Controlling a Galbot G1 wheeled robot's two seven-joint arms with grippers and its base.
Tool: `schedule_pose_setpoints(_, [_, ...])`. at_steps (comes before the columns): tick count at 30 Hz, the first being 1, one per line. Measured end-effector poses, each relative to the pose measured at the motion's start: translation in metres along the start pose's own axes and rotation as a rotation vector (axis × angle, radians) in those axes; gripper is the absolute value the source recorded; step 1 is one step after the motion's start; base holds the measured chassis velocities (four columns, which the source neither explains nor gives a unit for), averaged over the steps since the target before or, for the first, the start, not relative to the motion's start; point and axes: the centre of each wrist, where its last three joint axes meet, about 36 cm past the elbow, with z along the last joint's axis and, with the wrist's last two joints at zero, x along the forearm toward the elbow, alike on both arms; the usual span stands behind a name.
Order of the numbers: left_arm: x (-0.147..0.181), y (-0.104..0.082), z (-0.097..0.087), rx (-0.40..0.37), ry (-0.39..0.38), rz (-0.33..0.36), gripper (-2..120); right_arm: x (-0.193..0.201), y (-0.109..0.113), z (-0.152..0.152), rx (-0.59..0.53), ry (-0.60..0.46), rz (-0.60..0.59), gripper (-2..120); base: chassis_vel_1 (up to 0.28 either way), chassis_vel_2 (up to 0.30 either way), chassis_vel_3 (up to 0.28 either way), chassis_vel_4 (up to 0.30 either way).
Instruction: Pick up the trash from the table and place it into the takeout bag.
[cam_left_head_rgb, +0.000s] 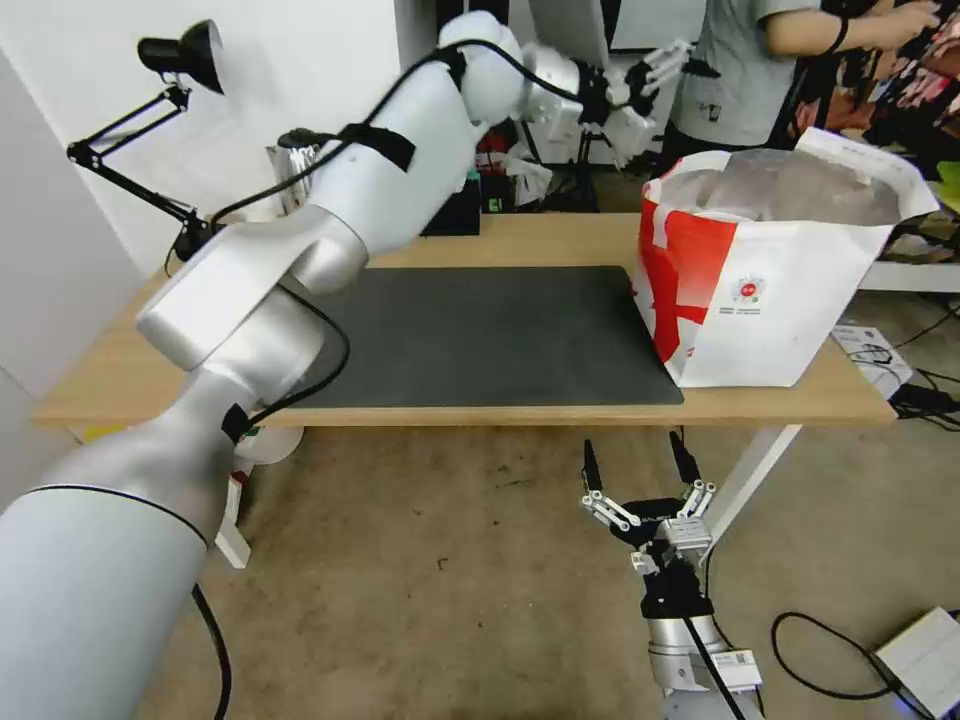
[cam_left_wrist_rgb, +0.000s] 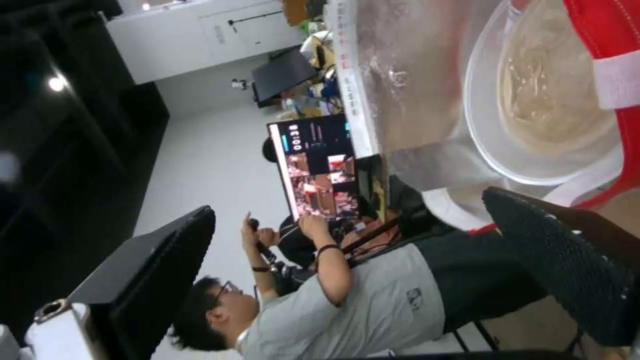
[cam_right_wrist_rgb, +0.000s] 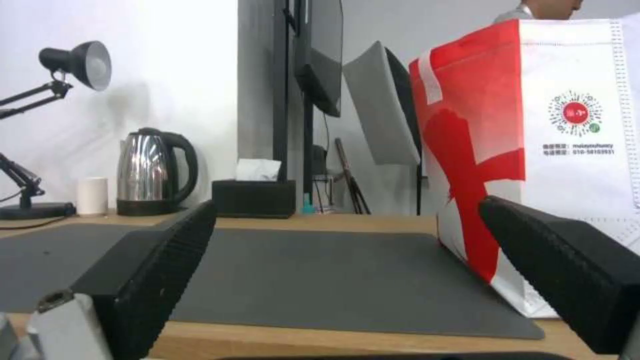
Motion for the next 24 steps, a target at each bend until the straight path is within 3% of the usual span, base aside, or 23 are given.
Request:
schedule_pose_setpoints(7, [0.036, 0.013, 0.006, 0.074, 0.031, -0.088, 100, 0.0, 0.0, 0.0, 0.0, 0.0, 0.0, 100, 0.0, 0.0, 0.0, 0.0])
schedule_pose_setpoints(10, [0.078, 0.023, 0.003, 0.134, 0.062, -0.185, 100, 0.0, 0.0, 0.0, 0.0, 0.0, 0.0, 100, 0.0, 0.0, 0.0, 0.0])
schedule_pose_setpoints(11, [0.078, 0.023, 0.003, 0.134, 0.062, -0.185, 100, 0.0, 0.0, 0.0, 0.0, 0.0, 0.0, 100, 0.0, 0.0, 0.0, 0.0])
schedule_pose_setpoints(15, [0.138, 0.023, -0.003, 0.197, 0.113, -0.306, 100, 0.0, 0.0, 0.0, 0.0, 0.0, 0.0, 100, 0.0, 0.0, 0.0, 0.0])
schedule_pose_setpoints(16, [0.138, 0.023, -0.003, 0.197, 0.113, -0.306, 100, 0.0, 0.0, 0.0, 0.0, 0.0, 0.0, 100, 0.0, 0.0, 0.0, 0.0])
schedule_pose_setpoints(20, [0.197, -0.003, -0.017, 0.287, 0.169, -0.434, 100, 0.0, 0.0, 0.0, 0.0, 0.0, 0.0, 100, 0.0, 0.0, 0.0, 0.0])
schedule_pose_setpoints(21, [0.197, -0.003, -0.017, 0.287, 0.169, -0.434, 100, 0.0, 0.0, 0.0, 0.0, 0.0, 0.0, 100, 0.0, 0.0, 0.0, 0.0])
schedule_pose_setpoints(24, [0.249, -0.035, -0.034, 0.351, 0.231, -0.521, 100, 0.0, 0.0, 0.0, 0.0, 0.0, 0.0, 100, 0.0, 0.0, 0.0, 0.0])
